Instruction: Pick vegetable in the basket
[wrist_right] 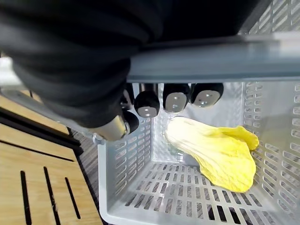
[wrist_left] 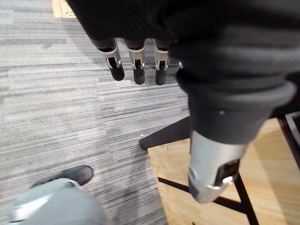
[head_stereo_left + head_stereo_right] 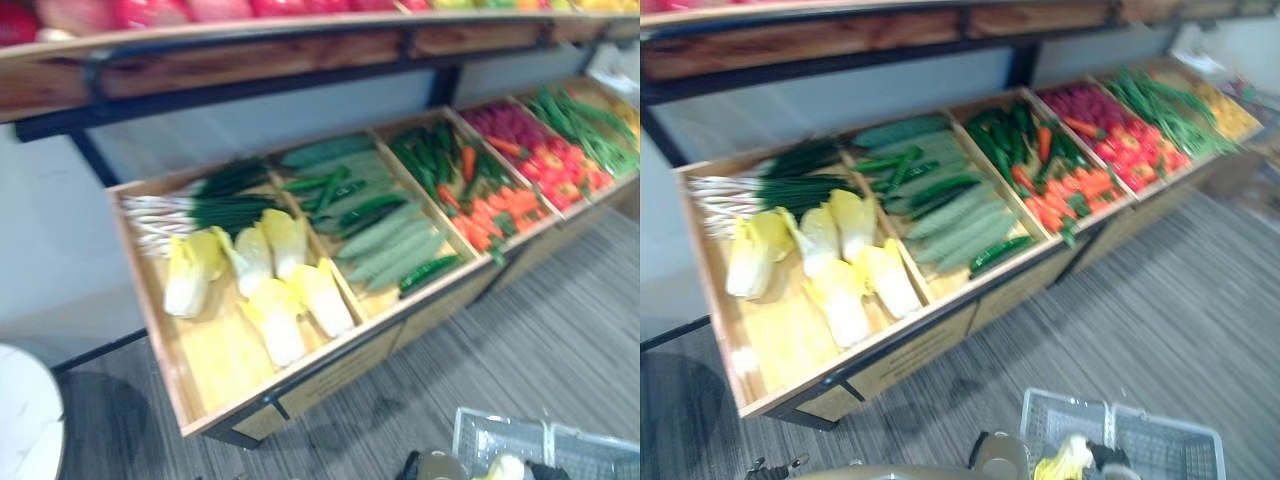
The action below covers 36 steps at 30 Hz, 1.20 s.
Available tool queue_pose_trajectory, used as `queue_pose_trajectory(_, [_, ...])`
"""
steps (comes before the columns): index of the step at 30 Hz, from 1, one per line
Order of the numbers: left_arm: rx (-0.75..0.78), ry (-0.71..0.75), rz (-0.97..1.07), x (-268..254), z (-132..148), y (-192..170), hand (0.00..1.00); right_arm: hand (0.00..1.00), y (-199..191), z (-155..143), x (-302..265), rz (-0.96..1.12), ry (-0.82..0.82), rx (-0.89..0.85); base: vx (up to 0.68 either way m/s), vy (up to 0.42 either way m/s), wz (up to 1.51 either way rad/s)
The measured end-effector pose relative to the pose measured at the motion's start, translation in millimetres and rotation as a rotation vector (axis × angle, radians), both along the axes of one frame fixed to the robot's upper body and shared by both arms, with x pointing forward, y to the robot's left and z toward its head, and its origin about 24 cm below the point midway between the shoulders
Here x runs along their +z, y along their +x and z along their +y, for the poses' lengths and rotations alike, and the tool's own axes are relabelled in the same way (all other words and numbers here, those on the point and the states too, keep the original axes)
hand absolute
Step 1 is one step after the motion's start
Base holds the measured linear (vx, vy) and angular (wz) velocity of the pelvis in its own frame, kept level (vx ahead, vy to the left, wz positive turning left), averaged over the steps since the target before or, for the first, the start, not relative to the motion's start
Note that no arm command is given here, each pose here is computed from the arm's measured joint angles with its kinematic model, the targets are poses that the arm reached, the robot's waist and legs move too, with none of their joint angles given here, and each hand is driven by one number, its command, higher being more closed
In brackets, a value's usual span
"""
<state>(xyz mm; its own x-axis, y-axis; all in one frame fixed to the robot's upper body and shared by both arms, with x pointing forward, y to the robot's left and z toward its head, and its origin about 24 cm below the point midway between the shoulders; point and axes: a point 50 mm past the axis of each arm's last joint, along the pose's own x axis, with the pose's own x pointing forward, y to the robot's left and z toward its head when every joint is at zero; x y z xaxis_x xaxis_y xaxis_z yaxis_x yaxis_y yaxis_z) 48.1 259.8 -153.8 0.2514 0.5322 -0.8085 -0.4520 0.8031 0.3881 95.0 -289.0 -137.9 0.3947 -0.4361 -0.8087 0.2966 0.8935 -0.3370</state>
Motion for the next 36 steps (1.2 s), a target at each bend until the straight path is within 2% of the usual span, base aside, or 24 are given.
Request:
queue_pose_trajectory(2, [0.004, -0.010, -0.013, -0.8, -4.2, -0.7, 0.00, 1.00, 15.6, -8.3, 6.6, -0.028, -0.038, 0.015, -0.37, -0.005, -1.57])
queue_pose_trajectory(4, [-0.002, 0.003, -0.008, 1.1, 2.8, 1.3, 0.00, 1.00, 21.8, -3.1, 5.3, -0.019, -0.027, 0.069, -0.11, -0.095, -1.27])
queue_pose_trajectory(6, [-0.021, -0.011, -0.013, 0.5, -0.2, 4.9, 0.00, 1.00, 40.5, 4.3, 8.4, -0.044, -0.030, 0.153, -0.06, -0.203, -1.72])
queue_pose_trajectory(8, [-0.026, -0.039, -0.023, -1.7, -9.6, 11.0, 0.00, 1.00, 41.7, 2.7, 10.0, -0.054, -0.039, 0.167, -0.08, -0.174, -1.24])
queue_pose_trajectory(12, [-0.086, -0.065, -0.047, -2.2, -22.1, 28.5, 0.00, 1.00, 15.3, -2.5, 4.1, -0.005, -0.043, 0.142, -0.14, -0.118, -0.44])
queue_pose_trajectory(15, [-0.118, -0.066, -0.060, -1.0, -24.0, 36.3, 0.00, 1.00, 1.1, 4.4, -2.7, 0.031, -0.016, 0.110, -0.11, -0.070, -0.15])
queue_pose_trajectory(18, [-0.145, -0.060, -0.029, -2.6, -24.8, 30.1, 0.00, 1.00, -10.6, 11.5, -8.2, 0.066, 0.006, 0.085, -0.09, -0.057, -0.53])
queue_pose_trajectory(24, [-0.112, -0.102, 0.043, -10.3, -38.0, -4.6, 0.00, 1.00, 7.1, 2.9, -0.4, 0.037, -0.046, 0.146, -0.01, 0.036, -1.53])
queue_pose_trajectory(36, [-0.126, -0.084, -0.006, -8.1, -37.1, 4.6, 0.00, 1.00, -34.0, 21.2, -15.9, 0.129, 0.012, 0.043, 0.02, 0.116, -0.31])
